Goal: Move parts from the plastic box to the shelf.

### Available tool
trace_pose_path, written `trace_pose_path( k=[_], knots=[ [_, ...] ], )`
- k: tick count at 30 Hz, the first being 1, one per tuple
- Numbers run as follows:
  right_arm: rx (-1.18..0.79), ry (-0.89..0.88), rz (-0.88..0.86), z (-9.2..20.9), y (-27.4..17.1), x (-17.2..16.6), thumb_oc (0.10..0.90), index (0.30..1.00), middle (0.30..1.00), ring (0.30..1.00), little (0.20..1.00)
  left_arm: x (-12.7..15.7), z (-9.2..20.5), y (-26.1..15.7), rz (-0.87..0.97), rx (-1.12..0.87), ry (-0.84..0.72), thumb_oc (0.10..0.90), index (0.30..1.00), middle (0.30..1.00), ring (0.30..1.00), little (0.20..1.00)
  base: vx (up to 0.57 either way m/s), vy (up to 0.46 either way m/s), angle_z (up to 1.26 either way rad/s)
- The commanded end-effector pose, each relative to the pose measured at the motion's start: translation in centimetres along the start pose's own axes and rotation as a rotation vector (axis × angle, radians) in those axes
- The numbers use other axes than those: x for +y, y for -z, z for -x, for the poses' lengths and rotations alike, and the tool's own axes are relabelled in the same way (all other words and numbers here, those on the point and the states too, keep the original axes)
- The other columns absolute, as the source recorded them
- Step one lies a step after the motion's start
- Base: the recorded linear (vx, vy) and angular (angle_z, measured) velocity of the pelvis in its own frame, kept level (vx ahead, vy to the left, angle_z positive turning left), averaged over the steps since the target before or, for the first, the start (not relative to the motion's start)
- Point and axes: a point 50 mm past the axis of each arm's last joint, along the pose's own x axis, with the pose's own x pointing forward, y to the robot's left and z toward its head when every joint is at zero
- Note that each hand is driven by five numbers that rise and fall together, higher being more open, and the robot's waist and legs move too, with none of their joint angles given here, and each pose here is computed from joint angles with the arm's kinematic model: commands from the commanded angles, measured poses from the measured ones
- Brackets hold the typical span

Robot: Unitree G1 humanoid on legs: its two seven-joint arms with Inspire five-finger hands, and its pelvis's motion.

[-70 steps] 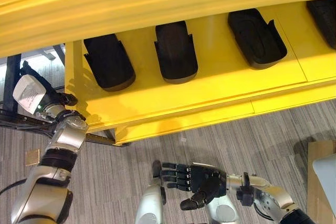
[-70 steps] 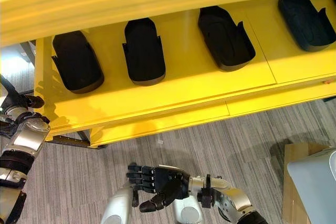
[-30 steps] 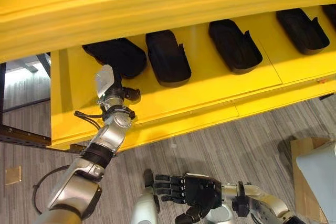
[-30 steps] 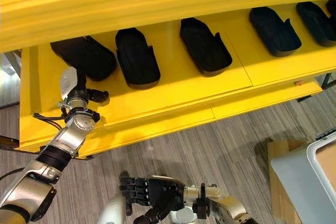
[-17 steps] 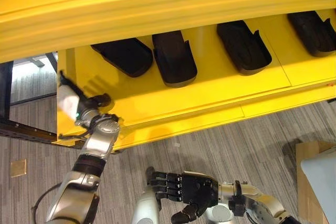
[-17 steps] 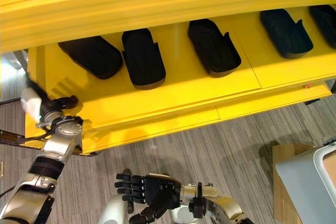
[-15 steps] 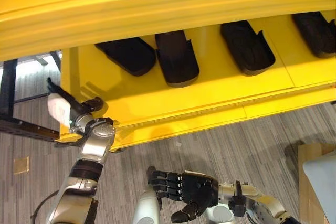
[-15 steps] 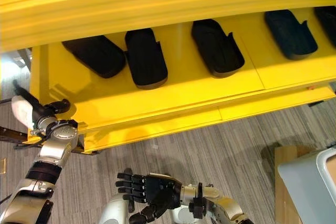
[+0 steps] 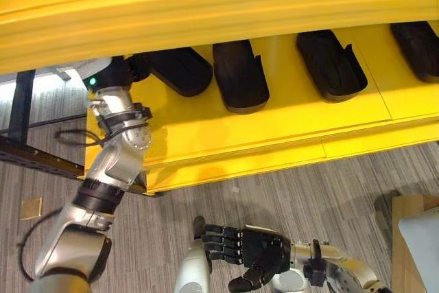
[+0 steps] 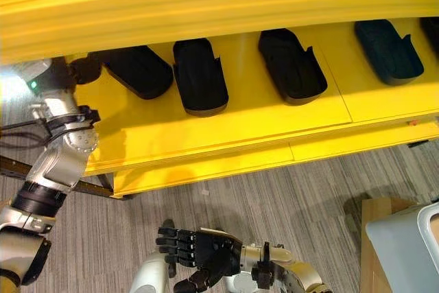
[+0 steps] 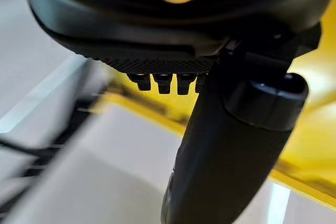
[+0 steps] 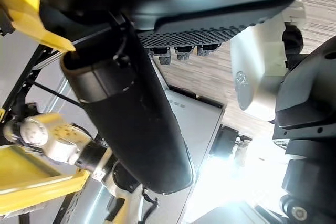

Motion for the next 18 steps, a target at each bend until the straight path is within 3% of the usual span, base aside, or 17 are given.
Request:
trace_pose_path(
  k=[1,5,11,18],
  knots=[
    [-0.122,-0.196,-0.013,-1.8,-0.6,2.1,0.9,1.0,1.0,1.0,1.0,2.5,-2.7,-1.7,-0.037,-0.149,-0.16,0.9,1.0,1.0,1.0,1.0,0.0,0.011,-0.04],
    [-0.111,-0.201,-0.01,-1.8,-0.5,2.1,0.9,1.0,1.0,1.0,1.0,2.4,-3.1,-2.5,-0.036,-0.188,-0.124,0.9,1.0,1.0,1.0,1.0,0.0,0.008,0.0],
    [-0.095,-0.201,-0.003,-1.7,-0.9,2.0,0.9,1.0,1.0,1.0,1.0,0.3,-2.8,-3.4,-0.085,-0.23,0.107,0.9,1.0,1.0,1.0,1.0,-0.01,0.004,-0.02],
    [-0.09,-0.195,0.003,-1.8,-1.0,1.9,0.9,1.0,1.0,1.0,1.0,-1.5,-1.5,-1.5,-0.123,-0.141,0.215,0.9,1.0,1.0,1.0,1.0,-0.01,0.014,-0.06]
  ],
)
